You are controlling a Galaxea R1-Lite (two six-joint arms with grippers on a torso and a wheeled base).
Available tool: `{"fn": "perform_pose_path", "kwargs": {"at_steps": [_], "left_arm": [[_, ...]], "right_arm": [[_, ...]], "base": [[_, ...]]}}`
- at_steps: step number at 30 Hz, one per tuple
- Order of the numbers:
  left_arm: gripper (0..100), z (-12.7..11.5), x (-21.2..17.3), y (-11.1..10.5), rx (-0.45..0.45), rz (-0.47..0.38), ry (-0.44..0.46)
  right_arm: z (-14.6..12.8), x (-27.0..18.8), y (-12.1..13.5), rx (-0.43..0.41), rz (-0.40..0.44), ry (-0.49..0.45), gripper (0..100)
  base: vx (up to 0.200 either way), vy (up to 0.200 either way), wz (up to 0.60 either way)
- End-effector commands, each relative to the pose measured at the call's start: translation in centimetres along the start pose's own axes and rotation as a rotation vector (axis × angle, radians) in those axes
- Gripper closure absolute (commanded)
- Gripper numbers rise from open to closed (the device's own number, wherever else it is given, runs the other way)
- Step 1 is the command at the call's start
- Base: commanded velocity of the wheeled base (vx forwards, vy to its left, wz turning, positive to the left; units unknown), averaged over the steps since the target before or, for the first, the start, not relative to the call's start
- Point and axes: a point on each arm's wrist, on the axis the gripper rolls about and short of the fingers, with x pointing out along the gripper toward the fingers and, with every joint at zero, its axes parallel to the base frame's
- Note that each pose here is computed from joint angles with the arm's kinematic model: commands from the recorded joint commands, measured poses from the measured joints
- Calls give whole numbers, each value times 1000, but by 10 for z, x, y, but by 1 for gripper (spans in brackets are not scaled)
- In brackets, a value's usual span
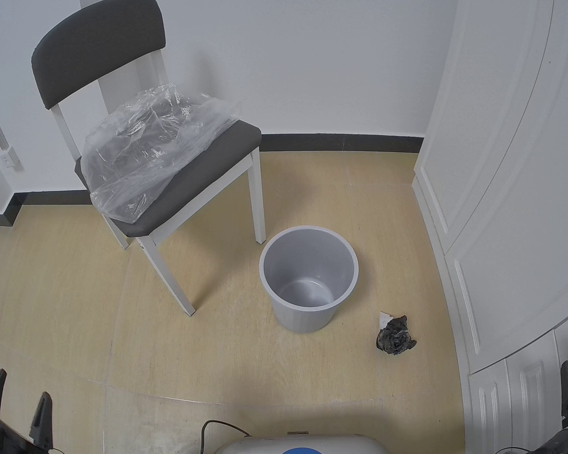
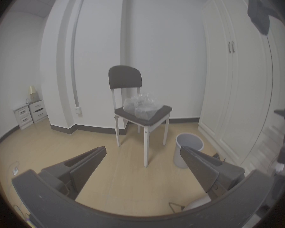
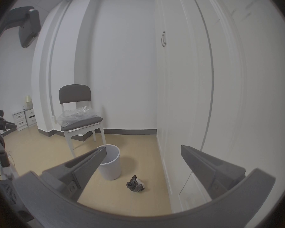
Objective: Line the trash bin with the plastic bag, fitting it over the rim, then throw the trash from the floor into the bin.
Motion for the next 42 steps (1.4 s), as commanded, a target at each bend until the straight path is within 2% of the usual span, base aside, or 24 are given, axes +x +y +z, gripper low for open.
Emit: {"fn": "perform_pose_path", "kwargs": {"at_steps": [1,4,8,13,18,19,23,27,31,37,42], "left_arm": [[0,38,-11,-1,-154,-31,-240],[0,46,-15,-2,-111,-78,-248],[0,43,-14,-2,-34,-72,-214],[0,45,-14,-2,-27,-77,-205],[0,65,-10,-1,-34,-106,-180],[0,75,-7,-1,-35,-112,-170],[0,83,0,-1,-36,-104,-140],[0,87,8,-2,-32,-101,-97],[0,99,27,-2,-32,-98,-19],[0,121,61,-3,-34,-75,80],[0,130,86,-2,10,5,150]], "right_arm": [[-3,-1,0,10,-4,-11,0],[2,-2,0,2,6,-28,0],[7,-3,0,0,19,-36,0],[13,-3,0,1,32,-27,0],[35,5,0,8,41,30,0],[46,14,0,29,42,55,0],[67,24,0,74,43,60,0],[93,39,0,112,42,47,0],[118,75,-1,183,35,21,0],[127,126,-1,256,34,-27,0],[130,152,2,270,61,-35,0]], "base": [[0,0,0],[0,0,0],[0,0,0],[0,0,0],[0,0,0],[0,0,0],[0,0,0],[0,0,0],[0,0,0],[0,0,0],[0,0,0]]}}
